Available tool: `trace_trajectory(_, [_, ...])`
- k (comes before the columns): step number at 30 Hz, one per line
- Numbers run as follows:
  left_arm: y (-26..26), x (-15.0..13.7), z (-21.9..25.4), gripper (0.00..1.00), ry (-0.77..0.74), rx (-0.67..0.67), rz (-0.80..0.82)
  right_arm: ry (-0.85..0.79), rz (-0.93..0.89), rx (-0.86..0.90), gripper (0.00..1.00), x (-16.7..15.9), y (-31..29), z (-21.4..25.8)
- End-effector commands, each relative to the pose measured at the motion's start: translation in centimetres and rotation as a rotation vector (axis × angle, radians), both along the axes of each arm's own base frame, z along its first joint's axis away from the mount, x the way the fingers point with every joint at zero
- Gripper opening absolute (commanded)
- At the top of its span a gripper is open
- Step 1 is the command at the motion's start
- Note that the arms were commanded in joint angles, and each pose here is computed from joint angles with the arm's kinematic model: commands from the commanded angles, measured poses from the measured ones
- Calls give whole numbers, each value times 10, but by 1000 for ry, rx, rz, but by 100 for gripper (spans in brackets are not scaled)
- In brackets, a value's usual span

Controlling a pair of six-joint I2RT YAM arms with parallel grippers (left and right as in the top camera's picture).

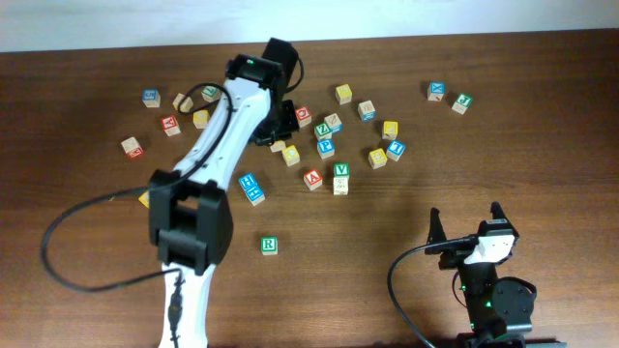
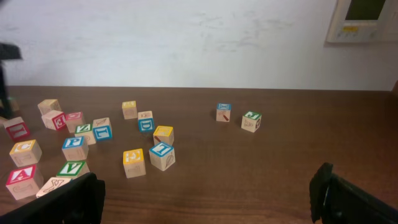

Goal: Spell out RSS
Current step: 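Carry the S block and set it right of the R block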

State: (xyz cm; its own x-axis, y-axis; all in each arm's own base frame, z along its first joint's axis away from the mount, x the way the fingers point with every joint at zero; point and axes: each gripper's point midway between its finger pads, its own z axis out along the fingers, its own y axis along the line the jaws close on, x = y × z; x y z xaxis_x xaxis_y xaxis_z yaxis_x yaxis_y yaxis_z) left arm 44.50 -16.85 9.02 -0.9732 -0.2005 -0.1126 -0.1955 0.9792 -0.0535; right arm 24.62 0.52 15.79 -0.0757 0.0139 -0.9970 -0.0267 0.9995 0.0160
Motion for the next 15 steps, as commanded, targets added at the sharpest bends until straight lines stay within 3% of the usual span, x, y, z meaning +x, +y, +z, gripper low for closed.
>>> trace_trajectory(1, [-18, -35, 49, 20, 43, -115, -86, 3, -14, -7, 98, 0, -3, -2])
trace_trajectory(4, [-28, -76, 46, 22, 171, -82, -230, 4, -14, -8, 98, 0, -3, -2])
trace_trajectory(8, [-31, -108, 58, 21, 246, -56, -282, 3, -14, -7, 98, 0, -3, -2])
trace_trajectory(15, [-55, -156, 113, 22, 175, -160, -493, 3, -14, -7, 98, 0, -3, -2])
